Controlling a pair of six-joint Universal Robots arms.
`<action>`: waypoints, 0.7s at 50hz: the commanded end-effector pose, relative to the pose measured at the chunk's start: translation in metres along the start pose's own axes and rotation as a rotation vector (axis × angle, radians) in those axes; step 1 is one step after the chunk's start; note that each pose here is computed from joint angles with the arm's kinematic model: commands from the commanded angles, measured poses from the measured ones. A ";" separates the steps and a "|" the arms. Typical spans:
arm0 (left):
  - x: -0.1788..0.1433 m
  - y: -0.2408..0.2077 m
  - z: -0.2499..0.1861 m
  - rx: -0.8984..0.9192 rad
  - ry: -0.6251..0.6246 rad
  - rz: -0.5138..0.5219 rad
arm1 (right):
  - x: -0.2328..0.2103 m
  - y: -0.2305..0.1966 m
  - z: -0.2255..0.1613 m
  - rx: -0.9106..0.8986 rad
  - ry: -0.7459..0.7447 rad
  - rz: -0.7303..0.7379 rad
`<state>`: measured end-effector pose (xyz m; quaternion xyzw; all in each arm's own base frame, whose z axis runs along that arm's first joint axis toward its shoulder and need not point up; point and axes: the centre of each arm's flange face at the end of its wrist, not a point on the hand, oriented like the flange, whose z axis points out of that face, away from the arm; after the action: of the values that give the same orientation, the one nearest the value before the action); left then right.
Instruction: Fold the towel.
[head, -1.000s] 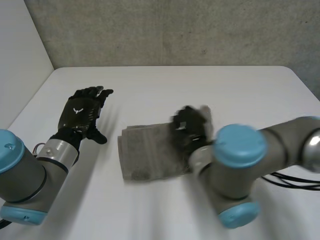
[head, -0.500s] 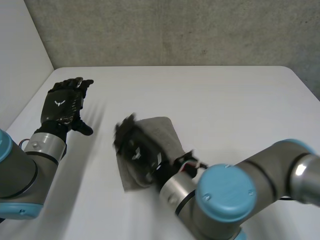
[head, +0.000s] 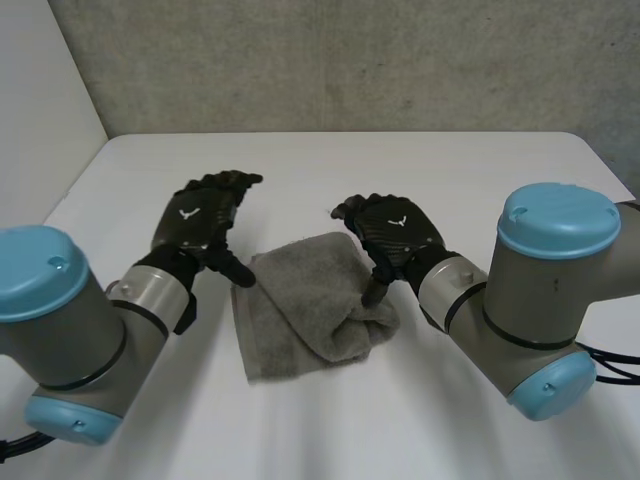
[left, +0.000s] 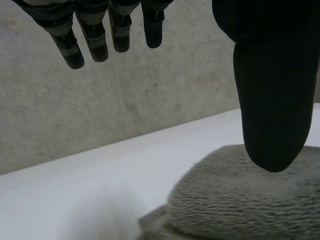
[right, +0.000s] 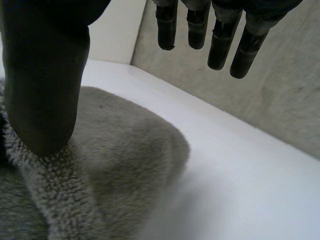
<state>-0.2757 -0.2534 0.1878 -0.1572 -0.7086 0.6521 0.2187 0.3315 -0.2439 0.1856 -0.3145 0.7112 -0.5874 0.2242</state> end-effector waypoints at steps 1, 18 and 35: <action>0.008 0.000 0.004 -0.003 0.021 0.001 | 0.001 0.003 -0.004 -0.019 -0.005 0.015; 0.006 -0.012 0.010 0.028 0.002 -0.029 | -0.019 0.013 -0.045 -0.058 -0.057 -0.189; -0.014 -0.026 0.005 0.037 -0.047 -0.100 | -0.053 0.042 -0.022 -0.007 -0.147 -0.371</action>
<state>-0.2689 -0.2681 0.2067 -0.1129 -0.7073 0.6585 0.2311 0.3344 -0.1769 0.1525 -0.4875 0.6356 -0.5765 0.1613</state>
